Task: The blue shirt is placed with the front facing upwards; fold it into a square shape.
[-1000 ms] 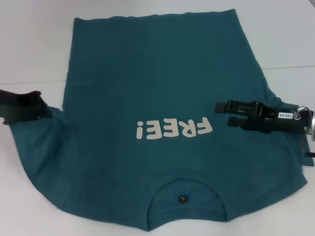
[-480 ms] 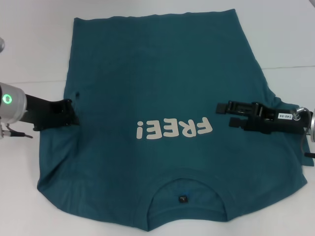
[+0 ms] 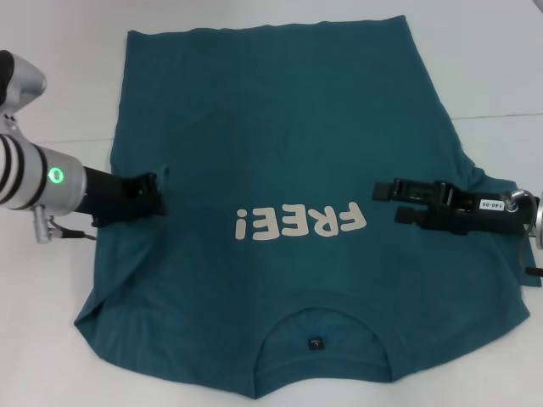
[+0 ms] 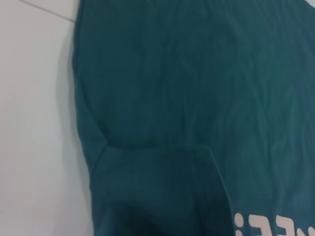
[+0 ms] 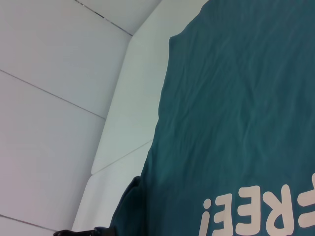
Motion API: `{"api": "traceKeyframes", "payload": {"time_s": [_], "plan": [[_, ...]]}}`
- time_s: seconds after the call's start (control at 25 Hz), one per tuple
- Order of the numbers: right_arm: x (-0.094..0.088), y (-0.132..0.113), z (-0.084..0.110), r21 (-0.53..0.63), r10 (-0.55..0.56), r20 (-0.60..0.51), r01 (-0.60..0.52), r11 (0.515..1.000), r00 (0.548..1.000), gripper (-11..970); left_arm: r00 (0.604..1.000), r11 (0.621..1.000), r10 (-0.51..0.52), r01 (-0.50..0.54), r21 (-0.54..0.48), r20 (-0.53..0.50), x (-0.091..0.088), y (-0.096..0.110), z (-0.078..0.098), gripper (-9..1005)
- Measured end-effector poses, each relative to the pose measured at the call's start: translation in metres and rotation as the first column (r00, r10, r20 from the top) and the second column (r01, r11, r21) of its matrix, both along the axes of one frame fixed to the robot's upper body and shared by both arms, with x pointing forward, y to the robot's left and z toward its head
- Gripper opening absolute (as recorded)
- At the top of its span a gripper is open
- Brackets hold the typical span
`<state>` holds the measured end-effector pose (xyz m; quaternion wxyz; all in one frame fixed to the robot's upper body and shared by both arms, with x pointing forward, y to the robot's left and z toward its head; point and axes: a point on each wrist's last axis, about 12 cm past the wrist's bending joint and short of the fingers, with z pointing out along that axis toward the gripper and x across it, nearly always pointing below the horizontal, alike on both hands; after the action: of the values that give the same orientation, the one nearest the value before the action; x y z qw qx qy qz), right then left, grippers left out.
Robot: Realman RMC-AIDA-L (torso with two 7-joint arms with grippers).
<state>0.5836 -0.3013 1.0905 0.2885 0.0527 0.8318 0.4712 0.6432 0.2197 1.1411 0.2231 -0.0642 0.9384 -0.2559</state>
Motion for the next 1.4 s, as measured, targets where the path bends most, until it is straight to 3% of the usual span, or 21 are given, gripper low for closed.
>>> {"api": "traceKeyframes", "payload": {"time_s": [0.36,0.68,1.04,1.4], "plan": [[0.000,0.000,0.000,0.002,-0.001,0.000,0.001,1.000,1.000,911,1.000,0.999,0.020,-0.021,-0.032,-0.008,-0.001,-0.005,-0.014,-1],[-0.001,-0.002,-0.002,-0.001,-0.008,-0.006,0.008,1.000,1.000,911,0.998,0.994,-0.067,0.068,-0.083,0.022,-0.004,-0.007,-0.010,56],[-0.002,-0.005,-0.003,-0.004,-0.019,-0.008,0.019,1.000,1.000,911,0.998,0.993,-0.057,0.061,-0.100,0.035,-0.010,0.006,-0.012,244],[-0.002,-0.006,-0.005,-0.007,-0.027,-0.010,0.027,1.000,1.000,911,0.997,0.988,-0.070,0.071,-0.135,0.016,-0.011,-0.002,-0.008,665]]}}
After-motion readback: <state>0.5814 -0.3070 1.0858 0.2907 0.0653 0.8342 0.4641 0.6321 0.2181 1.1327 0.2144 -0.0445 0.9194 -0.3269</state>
